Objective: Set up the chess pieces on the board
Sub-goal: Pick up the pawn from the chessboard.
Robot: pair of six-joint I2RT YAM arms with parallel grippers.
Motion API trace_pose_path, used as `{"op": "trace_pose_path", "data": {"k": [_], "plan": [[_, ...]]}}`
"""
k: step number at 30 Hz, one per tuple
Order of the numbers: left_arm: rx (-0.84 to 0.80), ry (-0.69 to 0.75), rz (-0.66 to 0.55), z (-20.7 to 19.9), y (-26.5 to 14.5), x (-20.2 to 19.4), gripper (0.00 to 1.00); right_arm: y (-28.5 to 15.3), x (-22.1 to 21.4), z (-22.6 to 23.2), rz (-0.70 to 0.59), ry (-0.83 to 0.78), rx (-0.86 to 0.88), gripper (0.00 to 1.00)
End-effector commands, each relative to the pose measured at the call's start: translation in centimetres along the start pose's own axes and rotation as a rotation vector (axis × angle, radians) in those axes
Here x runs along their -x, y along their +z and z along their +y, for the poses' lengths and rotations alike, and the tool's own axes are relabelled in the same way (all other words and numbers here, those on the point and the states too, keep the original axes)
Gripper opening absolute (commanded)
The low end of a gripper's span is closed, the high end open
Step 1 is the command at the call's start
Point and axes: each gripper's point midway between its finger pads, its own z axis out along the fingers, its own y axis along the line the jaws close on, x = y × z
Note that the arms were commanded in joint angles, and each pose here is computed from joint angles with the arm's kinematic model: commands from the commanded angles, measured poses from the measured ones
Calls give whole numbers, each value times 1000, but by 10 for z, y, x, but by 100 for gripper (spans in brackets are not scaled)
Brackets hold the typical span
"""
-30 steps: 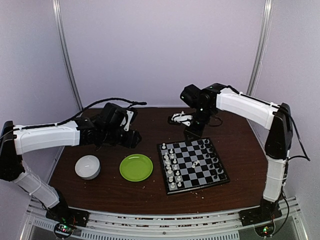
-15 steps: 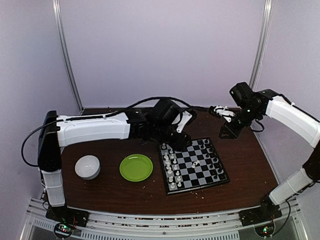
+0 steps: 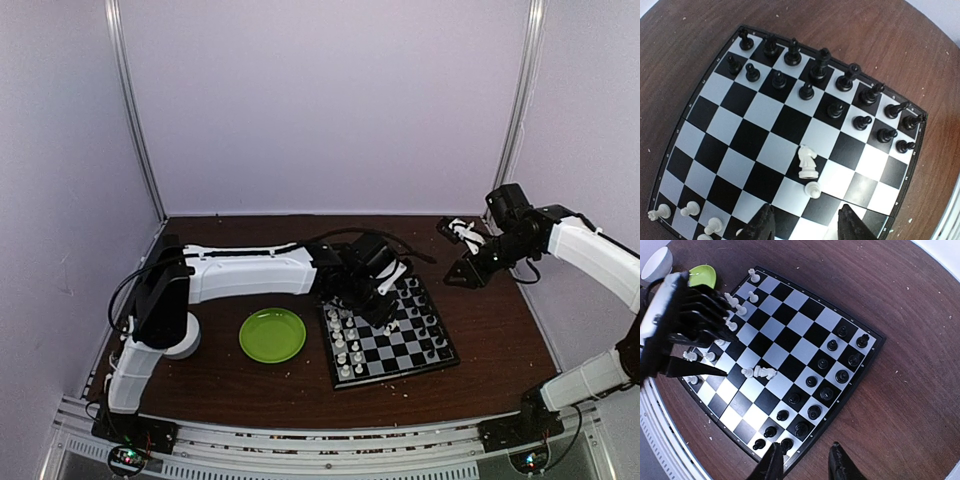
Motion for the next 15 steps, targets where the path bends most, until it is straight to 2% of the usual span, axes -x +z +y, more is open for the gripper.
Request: {"op": "trace_pose_path", "data": {"k": [1, 15], "plan": [[4, -33, 13, 2, 10, -1, 42, 5, 6, 7, -26, -17, 67, 33], [11, -18, 44, 3, 36, -9, 37, 8, 1, 7, -7, -25, 71, 33]]}}
